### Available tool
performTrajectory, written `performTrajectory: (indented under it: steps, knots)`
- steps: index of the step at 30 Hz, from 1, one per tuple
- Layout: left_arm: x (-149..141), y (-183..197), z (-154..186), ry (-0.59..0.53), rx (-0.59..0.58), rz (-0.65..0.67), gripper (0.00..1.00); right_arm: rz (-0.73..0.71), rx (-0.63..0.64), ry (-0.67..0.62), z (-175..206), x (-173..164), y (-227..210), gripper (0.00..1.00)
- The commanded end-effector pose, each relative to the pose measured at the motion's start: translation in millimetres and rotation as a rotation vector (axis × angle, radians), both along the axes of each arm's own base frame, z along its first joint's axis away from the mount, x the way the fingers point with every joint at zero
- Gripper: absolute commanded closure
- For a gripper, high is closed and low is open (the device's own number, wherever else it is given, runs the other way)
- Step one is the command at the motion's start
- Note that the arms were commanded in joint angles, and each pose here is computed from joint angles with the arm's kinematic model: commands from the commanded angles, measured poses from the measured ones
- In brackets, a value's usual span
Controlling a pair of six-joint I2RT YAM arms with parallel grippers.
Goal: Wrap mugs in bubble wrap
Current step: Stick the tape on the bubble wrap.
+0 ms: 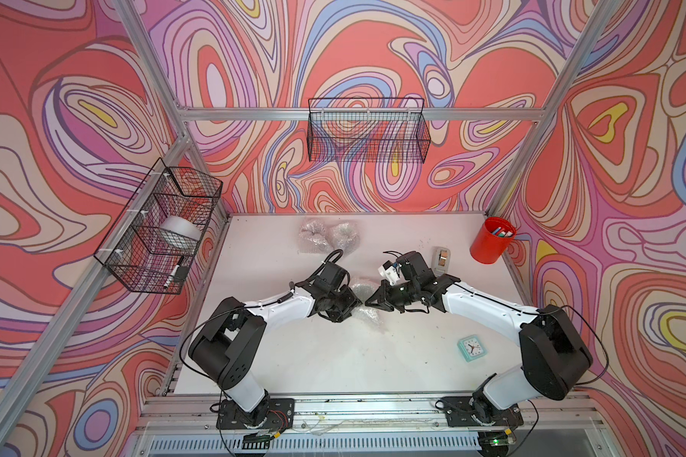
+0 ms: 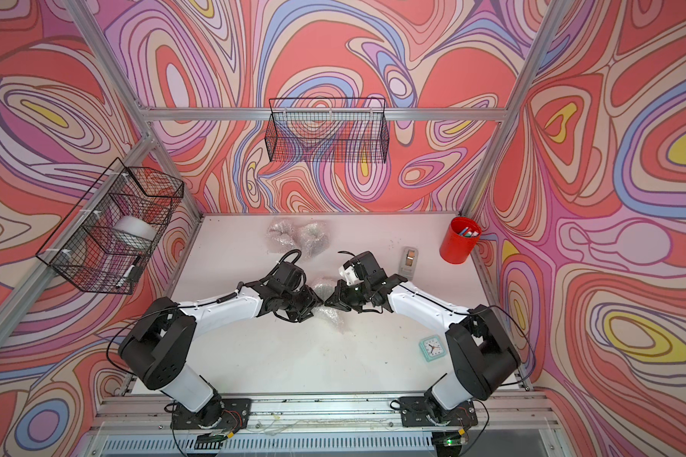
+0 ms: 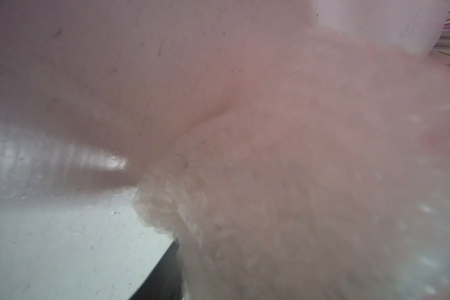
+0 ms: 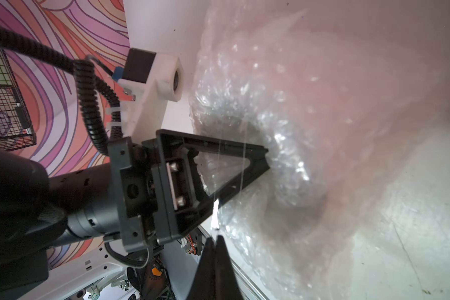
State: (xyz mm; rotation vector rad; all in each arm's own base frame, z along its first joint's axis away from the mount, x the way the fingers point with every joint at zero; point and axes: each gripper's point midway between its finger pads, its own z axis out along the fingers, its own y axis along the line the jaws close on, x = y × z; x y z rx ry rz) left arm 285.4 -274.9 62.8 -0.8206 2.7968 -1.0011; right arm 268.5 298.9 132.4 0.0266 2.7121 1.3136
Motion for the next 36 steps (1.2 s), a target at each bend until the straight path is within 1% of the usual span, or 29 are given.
performTrajectory:
  steps: [1,8,13,17,21,25,30,34,36]
  knots:
    - [-18.3,11.7,-30.9,0.108,0.088,0.005,0.49,-0.021,-0.03,-0.027,-18.1,2.8,-0.5,1.0]
    - [-18.6,11.3,-33.5,0.116,0.089,0.006,0.49,-0.047,-0.093,-0.019,-48.1,-3.3,-12.8,1.0]
    - [-18.4,10.4,-35.2,0.121,0.089,0.004,0.5,-0.041,-0.135,-0.006,-61.7,-8.6,-18.3,1.0]
    - [-18.5,10.2,-35.8,0.122,0.088,0.003,0.5,-0.034,-0.175,-0.033,-63.8,-11.9,-22.7,1.0]
    - [-19.0,10.3,-36.6,0.124,0.089,0.001,0.5,-0.026,-0.127,-0.079,-52.8,-10.1,-17.6,1.0]
    - [-20.2,10.9,-38.8,0.129,0.09,0.002,0.5,-0.04,-0.091,-0.144,-25.4,2.0,-11.4,0.82]
    - [-19.8,10.5,-39.4,0.128,0.09,0.001,0.5,-0.055,-0.078,-0.185,-4.7,8.3,-10.3,0.69]
    - [-20.1,10.6,-39.9,0.131,0.091,0.0,0.5,-0.065,-0.06,-0.178,4.1,6.8,-10.0,0.58]
    - [-20.7,10.9,-41.1,0.134,0.092,-0.001,0.5,-0.077,-0.05,-0.171,8.5,5.8,-10.8,0.54]
